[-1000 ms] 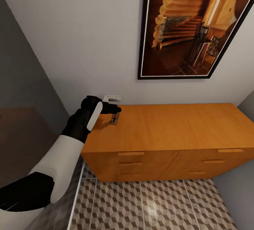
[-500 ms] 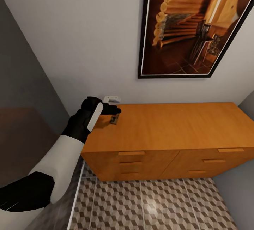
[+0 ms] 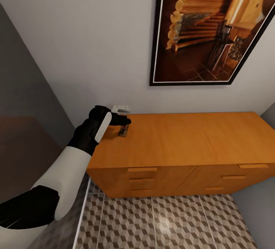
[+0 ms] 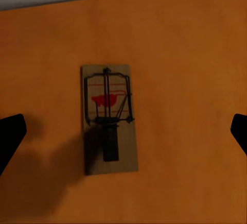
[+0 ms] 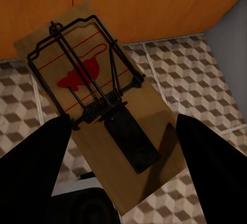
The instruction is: Take the four mousetraps from the cabinet in the bathroom and place them on the bathroom floor. Make sure all four end up on the same floor surface, and ensure that at least two of them are either under or directly next to the same bathroom sink.
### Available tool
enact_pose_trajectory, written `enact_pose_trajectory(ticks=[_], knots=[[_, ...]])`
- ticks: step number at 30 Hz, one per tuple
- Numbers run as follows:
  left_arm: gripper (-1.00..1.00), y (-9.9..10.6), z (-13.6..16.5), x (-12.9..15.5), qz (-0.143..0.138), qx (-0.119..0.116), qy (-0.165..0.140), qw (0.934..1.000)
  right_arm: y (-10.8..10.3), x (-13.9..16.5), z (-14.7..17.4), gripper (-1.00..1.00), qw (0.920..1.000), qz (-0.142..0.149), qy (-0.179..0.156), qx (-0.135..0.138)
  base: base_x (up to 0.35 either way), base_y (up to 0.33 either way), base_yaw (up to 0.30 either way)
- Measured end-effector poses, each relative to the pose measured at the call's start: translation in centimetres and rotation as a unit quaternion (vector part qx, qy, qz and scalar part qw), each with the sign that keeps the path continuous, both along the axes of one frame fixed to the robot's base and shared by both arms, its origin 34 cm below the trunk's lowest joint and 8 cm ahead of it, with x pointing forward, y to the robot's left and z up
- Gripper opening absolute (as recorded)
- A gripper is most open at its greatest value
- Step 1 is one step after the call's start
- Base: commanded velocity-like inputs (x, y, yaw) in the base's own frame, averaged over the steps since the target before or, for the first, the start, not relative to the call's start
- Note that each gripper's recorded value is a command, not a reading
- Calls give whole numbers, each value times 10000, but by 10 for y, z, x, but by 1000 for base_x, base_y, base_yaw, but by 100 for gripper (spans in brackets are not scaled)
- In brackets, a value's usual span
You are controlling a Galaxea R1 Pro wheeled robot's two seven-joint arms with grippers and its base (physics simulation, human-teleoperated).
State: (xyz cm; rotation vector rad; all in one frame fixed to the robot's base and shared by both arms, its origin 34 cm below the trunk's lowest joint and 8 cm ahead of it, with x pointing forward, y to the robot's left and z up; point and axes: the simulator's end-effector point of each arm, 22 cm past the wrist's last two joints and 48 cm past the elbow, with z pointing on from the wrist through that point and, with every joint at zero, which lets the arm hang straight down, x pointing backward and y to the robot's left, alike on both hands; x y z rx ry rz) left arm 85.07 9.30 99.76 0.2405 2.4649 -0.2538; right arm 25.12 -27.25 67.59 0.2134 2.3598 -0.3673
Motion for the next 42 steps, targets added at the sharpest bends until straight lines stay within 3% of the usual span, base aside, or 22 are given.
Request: enact_pose_trajectory(ticks=[32,42], knots=[[100,0,-12,0,-1,13,74,10000,0,-5,-2,-100,10000,-2,74,0,4,0,0],[100,2,-30,-4,7,59,256,9997,0,-8,-4,-100,9999,-2,130,-1,0,0,0]])
